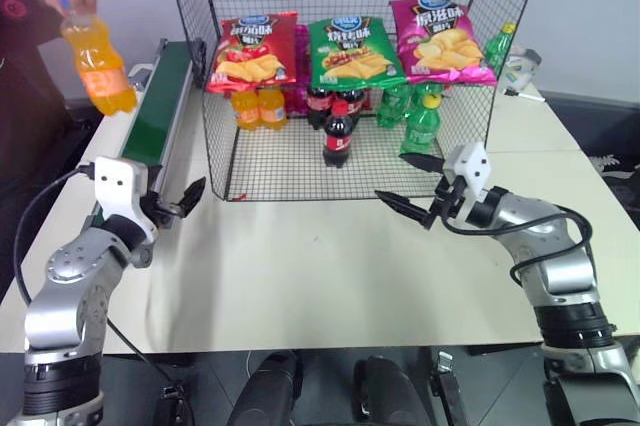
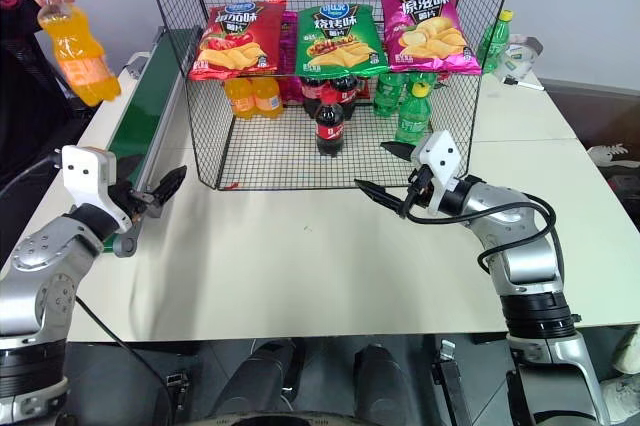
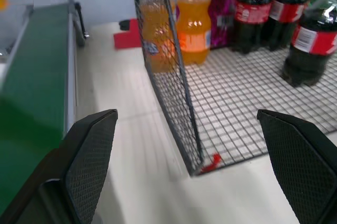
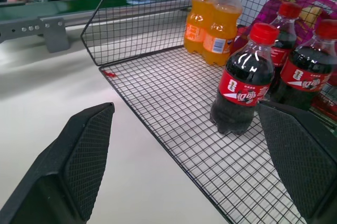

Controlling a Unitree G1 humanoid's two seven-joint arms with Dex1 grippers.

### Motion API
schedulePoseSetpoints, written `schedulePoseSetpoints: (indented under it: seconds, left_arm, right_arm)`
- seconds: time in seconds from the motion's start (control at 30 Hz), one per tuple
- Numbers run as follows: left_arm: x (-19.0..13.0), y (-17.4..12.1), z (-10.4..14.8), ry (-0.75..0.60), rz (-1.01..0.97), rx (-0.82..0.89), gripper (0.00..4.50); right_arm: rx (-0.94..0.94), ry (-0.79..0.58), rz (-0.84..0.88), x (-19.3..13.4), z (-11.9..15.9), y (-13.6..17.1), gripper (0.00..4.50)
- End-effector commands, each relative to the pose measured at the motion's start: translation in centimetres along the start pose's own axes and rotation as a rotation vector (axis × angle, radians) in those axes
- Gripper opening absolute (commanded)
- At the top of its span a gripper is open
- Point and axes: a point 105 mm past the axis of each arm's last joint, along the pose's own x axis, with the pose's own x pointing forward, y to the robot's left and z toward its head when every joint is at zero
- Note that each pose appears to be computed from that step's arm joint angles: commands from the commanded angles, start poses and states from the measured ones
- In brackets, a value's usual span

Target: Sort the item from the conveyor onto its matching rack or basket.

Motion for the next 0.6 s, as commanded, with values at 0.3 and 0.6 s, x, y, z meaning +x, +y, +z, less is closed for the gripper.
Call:
schedulePoseSetpoints:
  seconds: [0.3,0.6]
  left_arm:
    - [-0.9,4.6,1.7,-0.086,0.279,0.027,4.44]
    - [-2.1,9.6,1.8,-0.098,0.667,0.108,4.44]
  right_arm:
    - [-0.039,-0.099,0.075,1.6,2.8,2.2,4.50]
    - [-0.030,-0.109,0.108,2.1,3.0,3.0,4.50]
